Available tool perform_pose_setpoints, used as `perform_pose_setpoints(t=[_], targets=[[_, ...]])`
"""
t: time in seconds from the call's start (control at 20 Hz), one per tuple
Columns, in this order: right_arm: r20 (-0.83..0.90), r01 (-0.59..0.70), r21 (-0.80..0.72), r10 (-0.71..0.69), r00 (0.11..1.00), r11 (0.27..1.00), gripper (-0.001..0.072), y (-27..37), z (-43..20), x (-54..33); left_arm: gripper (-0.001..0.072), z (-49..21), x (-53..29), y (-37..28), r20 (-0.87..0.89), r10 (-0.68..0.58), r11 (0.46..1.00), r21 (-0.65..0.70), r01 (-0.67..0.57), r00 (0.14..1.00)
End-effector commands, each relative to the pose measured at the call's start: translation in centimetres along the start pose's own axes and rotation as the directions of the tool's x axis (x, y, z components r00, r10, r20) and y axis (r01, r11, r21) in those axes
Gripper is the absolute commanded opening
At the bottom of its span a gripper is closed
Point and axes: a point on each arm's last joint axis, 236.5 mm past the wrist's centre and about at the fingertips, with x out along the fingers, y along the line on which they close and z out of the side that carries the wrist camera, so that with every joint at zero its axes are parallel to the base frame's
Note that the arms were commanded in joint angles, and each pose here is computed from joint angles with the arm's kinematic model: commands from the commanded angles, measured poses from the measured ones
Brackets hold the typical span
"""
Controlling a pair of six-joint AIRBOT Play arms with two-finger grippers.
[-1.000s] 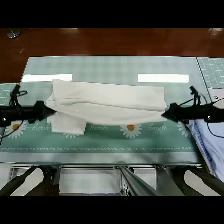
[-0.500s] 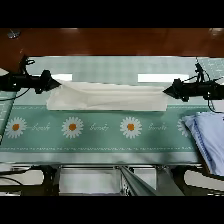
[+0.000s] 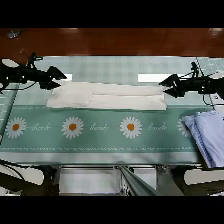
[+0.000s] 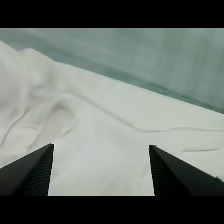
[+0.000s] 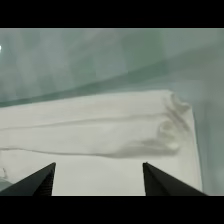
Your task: Fold the shirts.
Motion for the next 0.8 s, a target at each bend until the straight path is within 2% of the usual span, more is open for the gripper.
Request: perform_pose_setpoints(t=[0.0,0.1,0.25,0.35,0.45,0.6,0.75], targets=[[-0.063,0.007,-0.033,-0.009,0.998,0.999,0.0632,-0.8,-0.2,-2.5,0.0700,-0.4,-3.6,3.5,-0.076,0.098,0.995,-0.028,-0.101,0.992],[-0.056,0.094,0.018,-0.093,0.994,0.995,0.0625,-4.0,0.1,-5.2,0.0700,-0.5,-7.7,5.8,-0.069,0.146,0.989,-0.023,-0.148,0.987],[-0.110,0.247,0.084,-0.238,0.965,0.965,0.0625,-8.6,-1.5,-5.9,0.0700,-0.1,-11.1,3.6,0.072,0.062,0.997,0.042,-0.065,0.995],[-0.127,0.253,0.107,-0.239,0.963,0.962,0.0626,-8.8,-2.6,-3.7,0.0700,-0.2,-11.5,1.1,0.186,0.005,0.996,0.084,-0.021,0.983],[-0.164,0.213,0.090,-0.197,0.967,0.973,0.0625,-7.4,-3.4,-1.2,0.0700,-1.9,-11.0,-2.5,0.223,-0.086,0.987,0.149,0.054,0.971],[-0.191,0.167,0.062,-0.152,0.970,0.984,0.0625,-5.3,-3.4,1.7,0.0700,-5.4,-9.7,-8.7,0.124,-0.241,0.949,0.237,0.207,0.962],[-0.224,0.168,0.042,-0.155,0.962,0.985,0.0619,-4.1,-4.1,3.9,0.0700,-7.6,-7.5,-11.7,0.043,-0.269,0.926,0.284,0.247,0.962]])
